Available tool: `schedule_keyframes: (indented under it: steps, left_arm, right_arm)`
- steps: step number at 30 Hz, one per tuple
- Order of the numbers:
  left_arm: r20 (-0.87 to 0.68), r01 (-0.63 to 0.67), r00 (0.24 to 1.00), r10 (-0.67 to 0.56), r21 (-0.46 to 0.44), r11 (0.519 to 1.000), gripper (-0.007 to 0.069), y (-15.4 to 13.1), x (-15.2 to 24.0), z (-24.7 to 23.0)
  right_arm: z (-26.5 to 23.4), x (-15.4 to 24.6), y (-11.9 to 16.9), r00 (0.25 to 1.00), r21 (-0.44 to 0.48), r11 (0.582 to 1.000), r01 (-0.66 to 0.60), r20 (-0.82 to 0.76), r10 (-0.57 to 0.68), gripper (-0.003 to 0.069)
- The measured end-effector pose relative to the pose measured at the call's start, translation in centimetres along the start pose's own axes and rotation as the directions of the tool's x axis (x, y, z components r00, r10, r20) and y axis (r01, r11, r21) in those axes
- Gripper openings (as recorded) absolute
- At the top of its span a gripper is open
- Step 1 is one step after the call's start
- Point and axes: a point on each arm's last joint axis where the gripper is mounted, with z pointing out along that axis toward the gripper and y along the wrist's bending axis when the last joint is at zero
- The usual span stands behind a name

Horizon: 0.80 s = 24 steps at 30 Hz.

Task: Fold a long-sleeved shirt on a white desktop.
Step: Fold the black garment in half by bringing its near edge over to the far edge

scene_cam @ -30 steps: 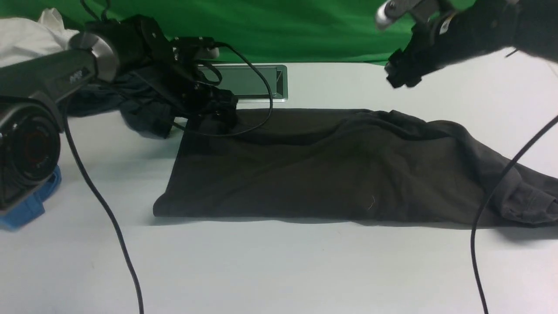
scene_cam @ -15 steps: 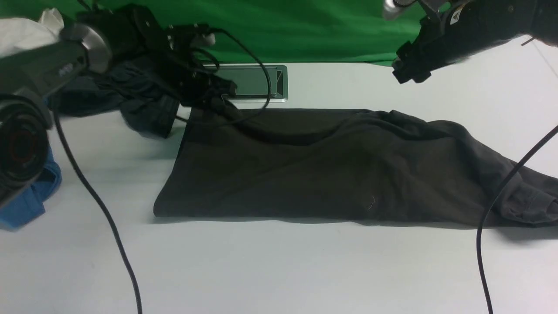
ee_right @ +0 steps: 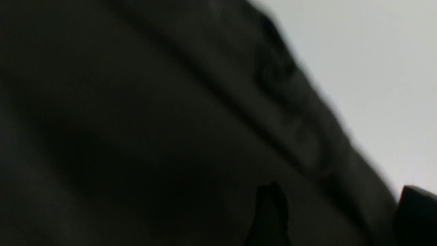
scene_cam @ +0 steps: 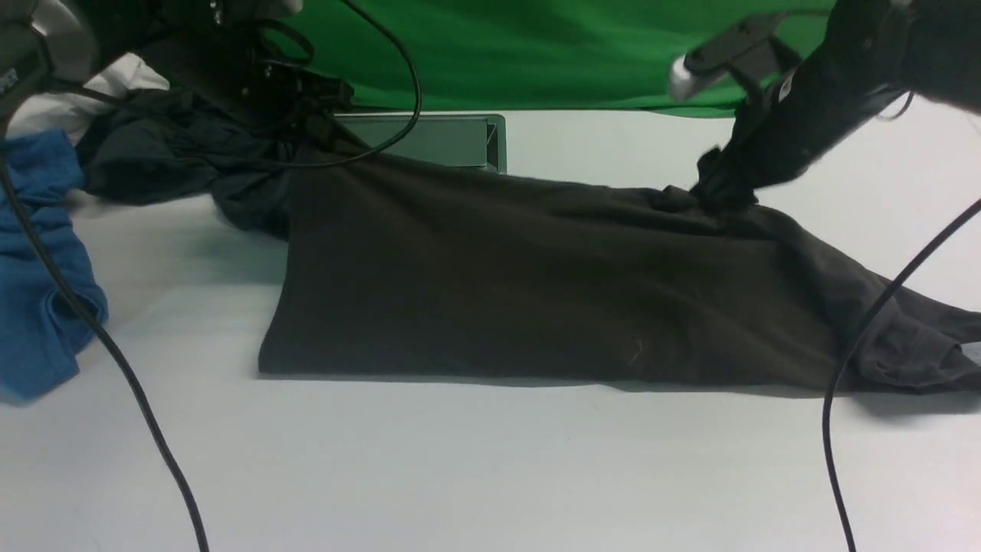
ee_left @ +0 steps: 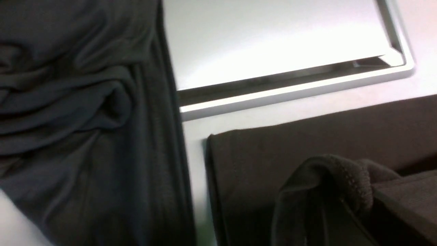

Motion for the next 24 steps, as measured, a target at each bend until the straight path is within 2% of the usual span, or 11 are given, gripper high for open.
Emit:
schedule_keyframes:
  steps: [5, 7, 11, 13, 17, 21, 24]
  left_arm:
    - [-0.021, 0.015, 1.000, -0.015, -0.007, 1.000, 0.0036, 0.7, 0.7, 2.4]
    - [-0.043, 0.023, 0.999, -0.024, -0.008, 1.000, 0.0036, 1.1, 1.3, 3.9]
    - [-0.059, 0.029, 0.998, -0.030, -0.008, 1.000, 0.0036, 1.3, 1.7, 4.8]
    - [-0.063, 0.034, 0.997, -0.034, -0.005, 0.999, 0.0036, 1.3, 1.8, 5.0]
    - [-0.056, 0.047, 0.997, -0.047, 0.003, 0.999, 0.0036, 1.3, 1.8, 5.0]
    - [-0.055, 0.051, 0.997, -0.050, 0.006, 0.999, 0.0036, 1.3, 1.7, 5.0]
    - [-0.054, 0.052, 0.997, -0.052, 0.007, 0.999, 0.0036, 1.3, 1.7, 5.0]
  right_arm:
    - [0.2, 1.3, -0.2, 0.992, -0.036, 0.999, -0.018, -0.127, 0.013, 0.0484]
    - [-0.3, 2.5, -0.1, 0.974, -0.079, 0.995, -0.061, -0.225, 0.042, 0.0484]
    - [-0.6, 4.8, 1.0, 0.941, -0.141, 0.985, -0.102, -0.335, 0.049, 0.0484]
    - [-0.1, 7.3, 2.0, 0.909, -0.175, 0.976, -0.129, -0.415, 0.046, 0.0484]
    - [0.7, 9.9, 2.4, 0.881, -0.179, 0.971, -0.156, -0.470, 0.055, 0.0484]
    - [1.2, 11.3, 1.4, 0.871, -0.158, 0.970, -0.184, -0.483, 0.087, 0.0484]
    - [0.8, 12.0, -1.3, 0.870, -0.108, 0.968, -0.226, -0.469, 0.151, 0.0484]
